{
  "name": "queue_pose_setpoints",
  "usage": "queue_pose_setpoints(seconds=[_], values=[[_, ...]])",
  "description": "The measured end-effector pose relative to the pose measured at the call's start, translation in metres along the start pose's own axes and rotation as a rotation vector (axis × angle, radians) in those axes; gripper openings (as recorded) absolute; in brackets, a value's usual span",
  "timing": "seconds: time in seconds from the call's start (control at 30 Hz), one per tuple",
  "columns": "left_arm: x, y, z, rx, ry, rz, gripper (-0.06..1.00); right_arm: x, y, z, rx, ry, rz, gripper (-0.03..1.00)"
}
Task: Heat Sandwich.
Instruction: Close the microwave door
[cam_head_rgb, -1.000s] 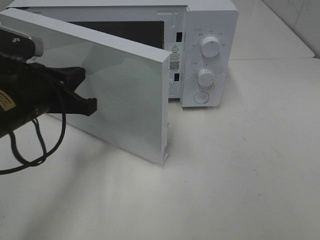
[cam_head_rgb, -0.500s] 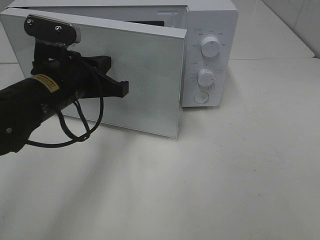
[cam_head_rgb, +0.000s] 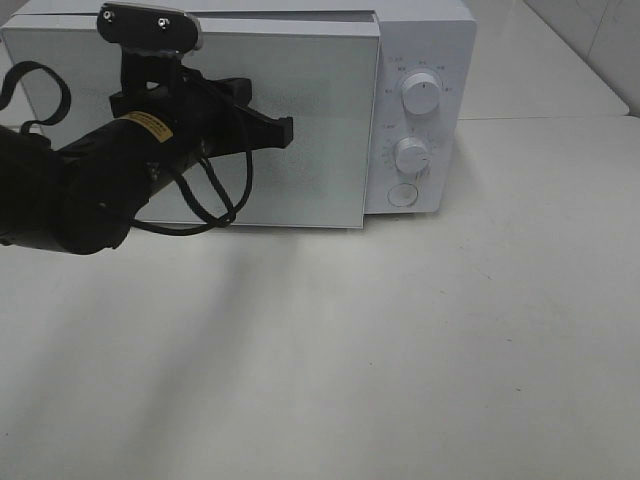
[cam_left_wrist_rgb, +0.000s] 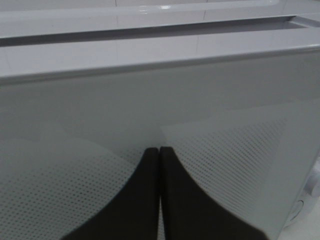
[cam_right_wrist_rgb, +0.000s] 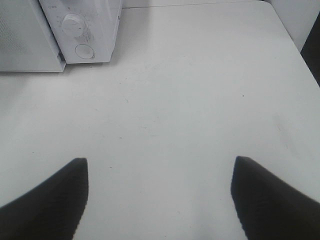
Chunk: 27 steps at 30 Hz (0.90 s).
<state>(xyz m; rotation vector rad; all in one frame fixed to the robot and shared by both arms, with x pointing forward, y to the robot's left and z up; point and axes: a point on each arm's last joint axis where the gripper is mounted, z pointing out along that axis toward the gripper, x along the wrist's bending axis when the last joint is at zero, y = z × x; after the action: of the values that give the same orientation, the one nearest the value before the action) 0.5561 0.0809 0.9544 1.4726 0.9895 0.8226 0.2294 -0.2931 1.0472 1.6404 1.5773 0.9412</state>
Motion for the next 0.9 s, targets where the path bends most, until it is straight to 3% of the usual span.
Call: queue_pose_setpoints(seconds=[0.53, 0.9], values=[[-0.021, -0.008, 0.028, 0.030, -0.062, 0.022, 0.00, 0.000, 0.000, 0.000, 0.000, 0.000, 0.000, 0.76], [-0.018, -0.011, 0.035, 0.044, -0.037, 0.002, 0.00, 0.000, 0.000, 0.000, 0.000, 0.000, 0.000, 0.76]])
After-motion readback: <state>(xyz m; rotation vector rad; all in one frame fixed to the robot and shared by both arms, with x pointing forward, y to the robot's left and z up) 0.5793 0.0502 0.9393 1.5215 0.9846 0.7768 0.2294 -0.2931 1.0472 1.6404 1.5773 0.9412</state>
